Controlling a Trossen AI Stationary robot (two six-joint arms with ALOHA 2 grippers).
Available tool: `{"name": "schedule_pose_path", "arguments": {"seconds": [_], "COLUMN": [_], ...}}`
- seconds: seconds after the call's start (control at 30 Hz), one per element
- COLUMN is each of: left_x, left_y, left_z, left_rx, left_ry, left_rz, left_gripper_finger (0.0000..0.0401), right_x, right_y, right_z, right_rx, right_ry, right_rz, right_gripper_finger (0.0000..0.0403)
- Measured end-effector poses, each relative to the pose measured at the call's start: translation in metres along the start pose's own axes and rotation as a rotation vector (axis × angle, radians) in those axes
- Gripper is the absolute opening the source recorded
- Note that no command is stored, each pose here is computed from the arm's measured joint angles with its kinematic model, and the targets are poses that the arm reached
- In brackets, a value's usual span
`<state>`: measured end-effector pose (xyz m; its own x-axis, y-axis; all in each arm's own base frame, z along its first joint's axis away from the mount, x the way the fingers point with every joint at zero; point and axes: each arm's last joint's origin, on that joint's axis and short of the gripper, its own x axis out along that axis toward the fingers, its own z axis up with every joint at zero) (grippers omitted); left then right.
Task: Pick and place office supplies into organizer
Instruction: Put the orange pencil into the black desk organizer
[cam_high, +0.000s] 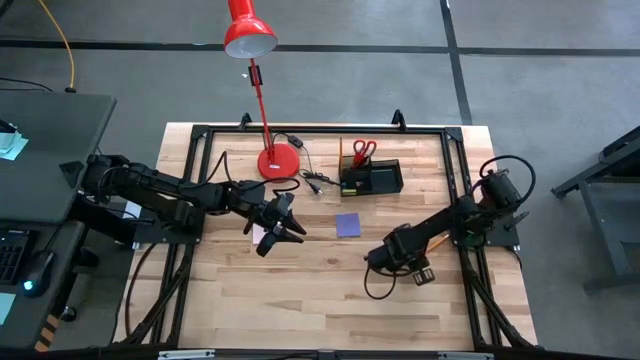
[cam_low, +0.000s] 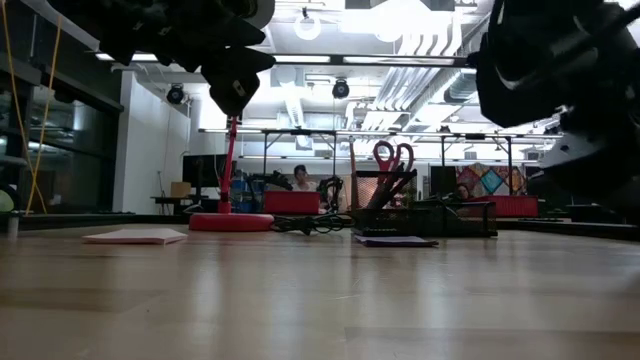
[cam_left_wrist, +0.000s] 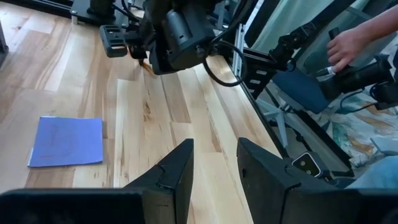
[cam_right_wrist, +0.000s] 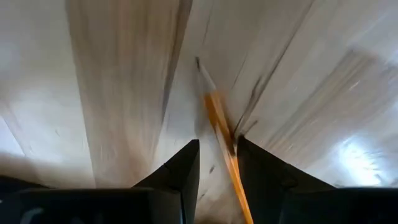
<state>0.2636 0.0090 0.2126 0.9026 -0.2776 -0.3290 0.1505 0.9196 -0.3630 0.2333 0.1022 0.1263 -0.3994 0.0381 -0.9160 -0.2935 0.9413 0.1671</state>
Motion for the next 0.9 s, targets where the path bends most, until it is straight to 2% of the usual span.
{"name": "schedule_pose_path", "arguments": {"seconds": [0.2, 0.3, 0.37, 0.43, 0.7, 0.9], "left_x": [0.000, 0.000, 0.000, 0.000, 0.000, 0.000], "left_y": [0.000, 0.000, 0.000, 0.000, 0.000, -0.001], "left_z": [0.000, 0.000, 0.000, 0.000, 0.000, 0.000], "left_rx": [0.000, 0.000, 0.001, 0.006, 0.009, 0.009], "left_ry": [0.000, 0.000, 0.000, 0.000, 0.002, 0.007], "left_rz": [0.001, 0.001, 0.001, 0.002, -0.003, -0.022], "left_gripper_finger": [0.0111, 0.0111, 0.0111, 0.0111, 0.0111, 0.0111], "right_x": [0.005, 0.005, 0.004, 0.002, -0.026, -0.053], "right_y": [0.001, 0.000, 0.000, -0.001, 0.007, 0.005], "right_z": [-0.003, -0.002, -0.001, 0.001, 0.029, 0.051], "right_rx": [0.027, 0.059, 0.092, 0.119, 0.195, 0.361], "right_ry": [0.025, 0.012, 0.007, -0.006, -0.223, -0.423], "right_rz": [-0.006, -0.004, 0.028, 0.073, 0.182, 0.278], "right_gripper_finger": [0.0092, 0.0058, 0.0023, 0.0009, 0.0005, 0.0001]}}
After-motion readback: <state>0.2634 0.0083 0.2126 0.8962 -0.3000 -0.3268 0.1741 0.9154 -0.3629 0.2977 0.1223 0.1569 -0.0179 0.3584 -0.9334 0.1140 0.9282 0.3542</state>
